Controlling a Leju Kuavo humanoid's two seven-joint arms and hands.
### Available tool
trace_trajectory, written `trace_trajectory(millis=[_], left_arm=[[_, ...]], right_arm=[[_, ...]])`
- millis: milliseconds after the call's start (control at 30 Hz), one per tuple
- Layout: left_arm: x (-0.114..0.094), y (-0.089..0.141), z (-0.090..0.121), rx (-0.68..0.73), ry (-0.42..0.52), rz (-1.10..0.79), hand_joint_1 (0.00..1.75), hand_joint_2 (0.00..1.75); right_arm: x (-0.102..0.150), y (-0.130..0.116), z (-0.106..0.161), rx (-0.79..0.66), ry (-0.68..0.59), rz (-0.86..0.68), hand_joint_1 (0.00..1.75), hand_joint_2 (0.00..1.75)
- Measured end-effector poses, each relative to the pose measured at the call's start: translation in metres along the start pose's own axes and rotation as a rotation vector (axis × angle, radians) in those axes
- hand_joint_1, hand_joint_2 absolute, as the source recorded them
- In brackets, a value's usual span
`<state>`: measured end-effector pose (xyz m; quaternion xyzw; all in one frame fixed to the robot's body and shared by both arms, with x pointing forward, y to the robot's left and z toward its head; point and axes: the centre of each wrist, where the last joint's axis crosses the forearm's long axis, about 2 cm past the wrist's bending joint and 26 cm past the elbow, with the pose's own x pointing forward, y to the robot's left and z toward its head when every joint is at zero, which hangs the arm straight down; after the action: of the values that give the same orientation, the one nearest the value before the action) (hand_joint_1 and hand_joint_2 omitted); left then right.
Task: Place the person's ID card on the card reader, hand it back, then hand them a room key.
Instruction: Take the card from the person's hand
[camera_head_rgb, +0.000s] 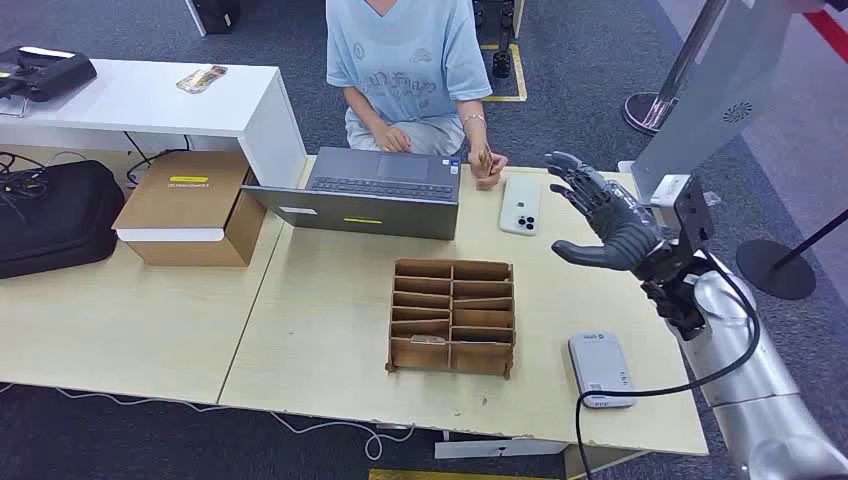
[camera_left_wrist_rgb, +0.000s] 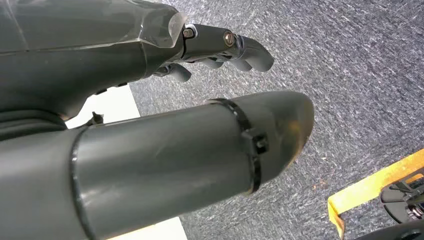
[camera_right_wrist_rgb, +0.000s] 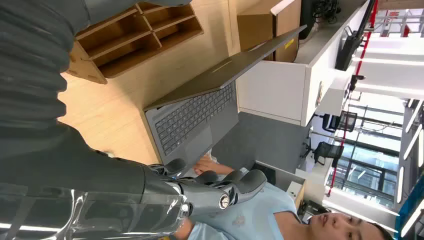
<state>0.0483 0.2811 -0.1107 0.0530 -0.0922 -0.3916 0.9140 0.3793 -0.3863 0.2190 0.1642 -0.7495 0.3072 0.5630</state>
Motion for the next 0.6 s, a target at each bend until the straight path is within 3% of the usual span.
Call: trace_trajectory(millis=[233, 400, 600], left_arm=[[0.000, 0.000, 0.000, 0.000, 0.003, 0.000, 0.00, 0.00], [0.001, -0.001, 0.000, 0.002, 0.016, 0.000, 0.00, 0.00], [0.003, -0.002, 0.000, -0.005, 0.013, -0.015, 0.00, 0.00]], right_arm=[[0.000, 0.003, -0.003, -0.040, 0.038, 0.067, 0.00, 1.75], [0.007, 0.012, -0.018, -0.184, 0.129, 0.352, 0.00, 1.75], [0.027, 0.030, -0.045, -0.305, 0.110, 0.727, 0.00, 1.75]])
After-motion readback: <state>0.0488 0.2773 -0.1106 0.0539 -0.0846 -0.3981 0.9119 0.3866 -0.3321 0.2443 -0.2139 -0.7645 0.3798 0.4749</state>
